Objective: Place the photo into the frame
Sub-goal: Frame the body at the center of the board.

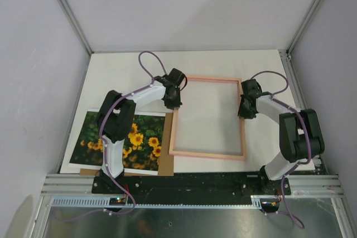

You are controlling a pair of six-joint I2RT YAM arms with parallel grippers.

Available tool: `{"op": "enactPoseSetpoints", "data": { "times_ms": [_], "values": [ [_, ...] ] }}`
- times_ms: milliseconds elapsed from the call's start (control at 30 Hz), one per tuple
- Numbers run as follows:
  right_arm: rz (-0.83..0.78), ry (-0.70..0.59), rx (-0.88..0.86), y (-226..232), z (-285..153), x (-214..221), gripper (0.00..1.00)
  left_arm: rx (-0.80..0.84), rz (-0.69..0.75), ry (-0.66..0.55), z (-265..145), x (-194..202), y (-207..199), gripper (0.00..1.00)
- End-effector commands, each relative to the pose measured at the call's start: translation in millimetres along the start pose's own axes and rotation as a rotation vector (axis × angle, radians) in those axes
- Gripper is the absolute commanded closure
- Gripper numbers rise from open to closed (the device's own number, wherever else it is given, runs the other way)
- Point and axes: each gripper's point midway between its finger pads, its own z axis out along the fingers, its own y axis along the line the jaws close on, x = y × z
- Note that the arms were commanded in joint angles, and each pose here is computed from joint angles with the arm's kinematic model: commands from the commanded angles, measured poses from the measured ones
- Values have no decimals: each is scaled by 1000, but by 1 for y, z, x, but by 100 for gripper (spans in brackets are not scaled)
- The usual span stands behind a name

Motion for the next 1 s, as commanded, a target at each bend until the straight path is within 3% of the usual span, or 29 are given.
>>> {"op": "enactPoseSetpoints", "data": {
  "times_ms": [0, 133, 267, 967],
  "values": [
    [67, -136, -44, 18, 5, -61, 67, 86, -117, -81, -1, -25, -45, 100],
    [87, -162, -43, 19, 5, -80, 51, 86, -163, -101, 3, -28, -56, 100],
    [105, -193, -50, 20, -1, -99, 41, 91, -205, -117, 7, -30, -62, 100],
    [125, -271, -94, 22, -73, -117, 34, 167, -175, -113, 29, -48, -104, 100]
  ]
}}
